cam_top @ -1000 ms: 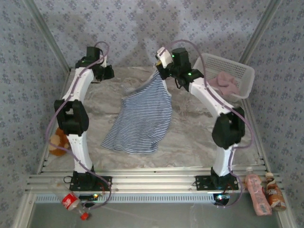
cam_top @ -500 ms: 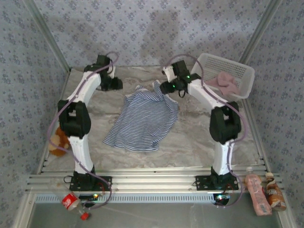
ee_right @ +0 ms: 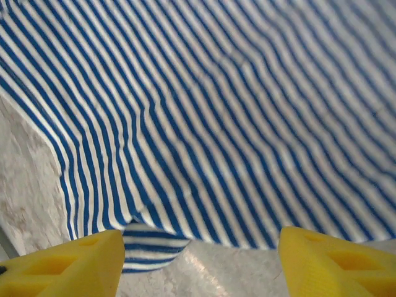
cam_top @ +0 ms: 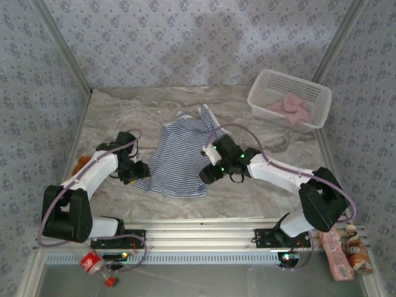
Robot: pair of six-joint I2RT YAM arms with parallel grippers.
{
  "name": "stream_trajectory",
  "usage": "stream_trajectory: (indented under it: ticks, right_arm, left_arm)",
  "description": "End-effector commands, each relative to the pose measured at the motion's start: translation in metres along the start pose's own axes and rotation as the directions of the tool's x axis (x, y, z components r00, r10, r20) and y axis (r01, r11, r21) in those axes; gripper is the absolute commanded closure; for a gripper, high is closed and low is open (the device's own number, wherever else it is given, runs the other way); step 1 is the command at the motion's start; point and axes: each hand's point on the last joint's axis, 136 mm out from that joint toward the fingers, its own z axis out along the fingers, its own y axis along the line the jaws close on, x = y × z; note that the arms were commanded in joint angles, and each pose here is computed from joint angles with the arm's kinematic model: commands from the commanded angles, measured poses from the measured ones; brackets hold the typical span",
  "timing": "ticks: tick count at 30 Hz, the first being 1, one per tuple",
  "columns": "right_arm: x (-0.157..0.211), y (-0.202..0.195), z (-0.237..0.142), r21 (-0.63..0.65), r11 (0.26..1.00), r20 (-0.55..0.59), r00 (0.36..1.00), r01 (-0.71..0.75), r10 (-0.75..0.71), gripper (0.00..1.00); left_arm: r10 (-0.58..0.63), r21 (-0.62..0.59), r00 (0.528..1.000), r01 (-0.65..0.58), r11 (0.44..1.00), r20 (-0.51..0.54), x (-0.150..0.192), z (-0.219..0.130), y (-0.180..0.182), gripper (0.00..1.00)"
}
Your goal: Fold and stack the tank tops
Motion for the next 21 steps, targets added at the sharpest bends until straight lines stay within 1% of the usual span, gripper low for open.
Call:
stream_trajectory:
  ticks: [1, 3, 6, 8, 10, 12, 14, 17, 21]
  right_arm:
    - [0.007, 0.008, 0.011, -0.005, 1.000, 0.013, 1.000, -0.006, 0.006, 0.31]
    - [0.013, 0.014, 0.018, -0.001, 0.999, 0.001, 0.999, 0.033, -0.033, 0.31]
    - [0.019, 0.019, 0.026, -0.011, 0.999, 0.011, 0.999, 0.052, -0.052, 0.30]
    - [0.025, 0.022, 0.030, -0.014, 0.997, -0.004, 0.997, 0.071, -0.071, 0.30]
    - [0.031, 0.025, 0.033, -0.017, 0.996, -0.020, 0.996, 0.090, -0.091, 0.31]
    - [0.038, 0.029, 0.036, -0.029, 0.995, -0.029, 0.995, 0.098, -0.099, 0.31]
    - [0.046, 0.033, 0.035, -0.040, 0.993, -0.041, 0.993, 0.113, -0.115, 0.32]
    - [0.059, 0.039, 0.033, -0.048, 0.987, -0.062, 0.986, 0.153, -0.156, 0.33]
    - [0.071, 0.041, 0.032, -0.036, 0.984, -0.069, 0.982, 0.173, -0.176, 0.33]
  left_arm:
    - [-0.048, -0.025, 0.999, 0.049, 0.999, 0.019, -0.003, 0.016, 0.006, 0.47]
    - [-0.059, -0.033, 0.998, 0.059, 0.998, 0.018, -0.004, 0.025, 0.008, 0.48]
    - [-0.054, -0.067, 0.998, 0.056, 0.996, 0.031, -0.011, 0.038, 0.014, 0.50]
    - [-0.054, -0.089, 0.998, 0.055, 0.994, 0.016, -0.011, 0.046, 0.018, 0.53]
    - [-0.048, -0.120, 0.999, 0.050, 0.991, 0.020, -0.015, 0.048, 0.023, 0.59]
    - [-0.050, -0.118, 0.998, 0.054, 0.992, 0.035, -0.022, 0.047, 0.022, 0.67]
    - [-0.049, -0.114, 0.998, 0.052, 0.992, 0.030, -0.024, 0.046, 0.020, 0.73]
    - [-0.049, -0.100, 0.999, 0.051, 0.994, 0.021, -0.025, 0.044, 0.016, 0.86]
    - [-0.057, -0.076, 0.998, 0.060, 0.995, 0.034, -0.028, 0.022, 0.008, 0.87]
